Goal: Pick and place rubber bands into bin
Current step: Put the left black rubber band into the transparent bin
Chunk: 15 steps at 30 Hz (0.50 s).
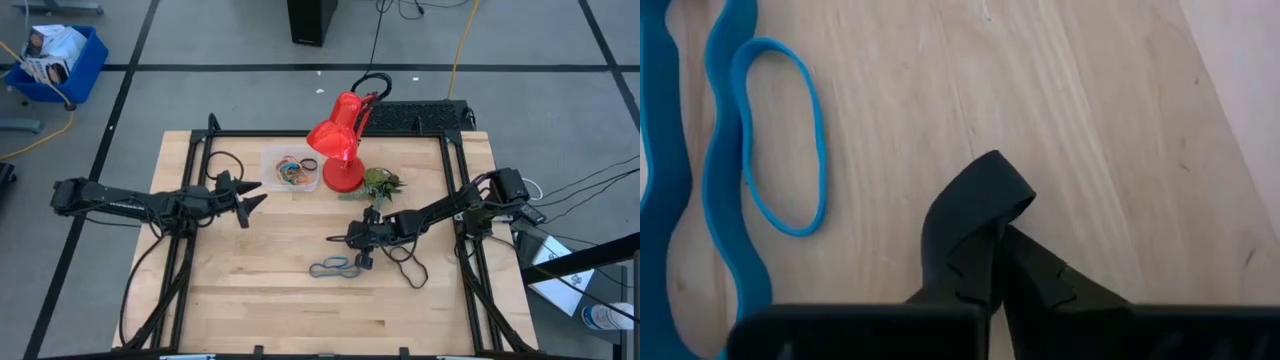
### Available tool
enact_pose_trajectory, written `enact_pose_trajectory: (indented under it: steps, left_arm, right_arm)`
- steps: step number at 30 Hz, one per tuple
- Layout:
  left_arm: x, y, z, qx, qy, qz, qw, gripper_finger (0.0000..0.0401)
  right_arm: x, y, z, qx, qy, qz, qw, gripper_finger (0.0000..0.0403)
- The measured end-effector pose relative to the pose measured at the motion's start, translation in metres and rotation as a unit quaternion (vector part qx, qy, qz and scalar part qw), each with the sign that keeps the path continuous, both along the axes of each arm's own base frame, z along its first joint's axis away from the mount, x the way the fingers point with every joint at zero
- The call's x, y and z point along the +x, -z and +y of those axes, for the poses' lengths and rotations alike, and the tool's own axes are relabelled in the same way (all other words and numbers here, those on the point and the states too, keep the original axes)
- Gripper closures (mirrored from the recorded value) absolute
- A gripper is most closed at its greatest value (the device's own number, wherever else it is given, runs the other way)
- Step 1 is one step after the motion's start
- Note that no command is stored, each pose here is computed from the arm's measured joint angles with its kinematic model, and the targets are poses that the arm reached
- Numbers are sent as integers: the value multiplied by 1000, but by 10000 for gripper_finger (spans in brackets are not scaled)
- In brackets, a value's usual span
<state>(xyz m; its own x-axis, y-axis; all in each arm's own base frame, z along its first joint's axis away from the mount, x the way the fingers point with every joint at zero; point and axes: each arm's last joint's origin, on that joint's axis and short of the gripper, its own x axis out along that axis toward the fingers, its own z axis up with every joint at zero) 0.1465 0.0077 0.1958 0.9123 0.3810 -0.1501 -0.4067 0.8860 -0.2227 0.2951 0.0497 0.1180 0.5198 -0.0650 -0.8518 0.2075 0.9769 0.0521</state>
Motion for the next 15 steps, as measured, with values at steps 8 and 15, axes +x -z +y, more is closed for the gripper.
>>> enact_pose_trajectory:
  steps: [8,15]
  left_arm:
    - [0,0,0,0,0,0,1000,178]
    - [0,0,0,1,0,1,1000,178]
  right_arm:
    - [-4,-19,-1,-17,-16,-30,999,400]
    - [-11,-65,-8,-94,-16,-116,989,402]
